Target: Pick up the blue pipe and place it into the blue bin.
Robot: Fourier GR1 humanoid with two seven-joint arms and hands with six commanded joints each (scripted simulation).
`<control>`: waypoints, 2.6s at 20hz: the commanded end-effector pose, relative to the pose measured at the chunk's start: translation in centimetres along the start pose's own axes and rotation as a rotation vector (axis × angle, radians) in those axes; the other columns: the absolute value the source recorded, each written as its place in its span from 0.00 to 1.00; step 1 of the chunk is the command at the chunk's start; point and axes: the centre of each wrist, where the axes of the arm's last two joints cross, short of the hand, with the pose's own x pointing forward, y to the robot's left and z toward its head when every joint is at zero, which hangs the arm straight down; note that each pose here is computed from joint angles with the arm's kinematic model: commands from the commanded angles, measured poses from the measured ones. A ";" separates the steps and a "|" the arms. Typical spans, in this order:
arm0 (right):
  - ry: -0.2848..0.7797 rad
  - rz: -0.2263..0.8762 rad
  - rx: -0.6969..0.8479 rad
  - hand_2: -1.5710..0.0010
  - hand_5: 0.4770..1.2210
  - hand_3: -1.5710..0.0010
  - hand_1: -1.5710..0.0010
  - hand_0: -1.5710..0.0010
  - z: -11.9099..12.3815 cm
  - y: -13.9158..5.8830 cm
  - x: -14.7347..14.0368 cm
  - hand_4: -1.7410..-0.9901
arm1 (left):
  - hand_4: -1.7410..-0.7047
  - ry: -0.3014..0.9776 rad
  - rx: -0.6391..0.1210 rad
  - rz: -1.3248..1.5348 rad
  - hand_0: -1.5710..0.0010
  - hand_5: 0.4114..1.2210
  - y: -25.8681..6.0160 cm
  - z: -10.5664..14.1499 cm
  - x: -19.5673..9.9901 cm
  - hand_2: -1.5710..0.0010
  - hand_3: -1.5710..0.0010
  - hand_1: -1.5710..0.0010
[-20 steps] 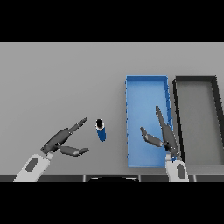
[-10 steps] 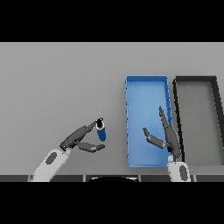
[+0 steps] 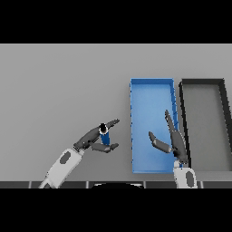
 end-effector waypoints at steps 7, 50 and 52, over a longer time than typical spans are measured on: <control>-0.002 -0.018 0.010 1.00 0.17 1.00 1.00 1.00 0.3 0.1 -0.2 0.73 | 0.17 -0.030 -0.015 0.042 0.35 0.77 -1.7 -0.5 -0.1 0.27 0.30 0.29; -0.295 0.002 0.711 1.00 0.06 1.00 1.00 1.00 -3.3 0.2 14.2 0.60 | 0.00 -0.235 -0.051 -0.032 0.00 1.00 -3.3 -2.0 7.8 0.00 0.05 0.00; -0.312 0.000 0.768 1.00 0.07 1.00 1.00 1.00 -3.6 1.3 15.1 0.65 | 0.00 -0.239 -0.063 -0.029 0.00 1.00 -3.2 -2.1 7.8 0.00 0.05 0.00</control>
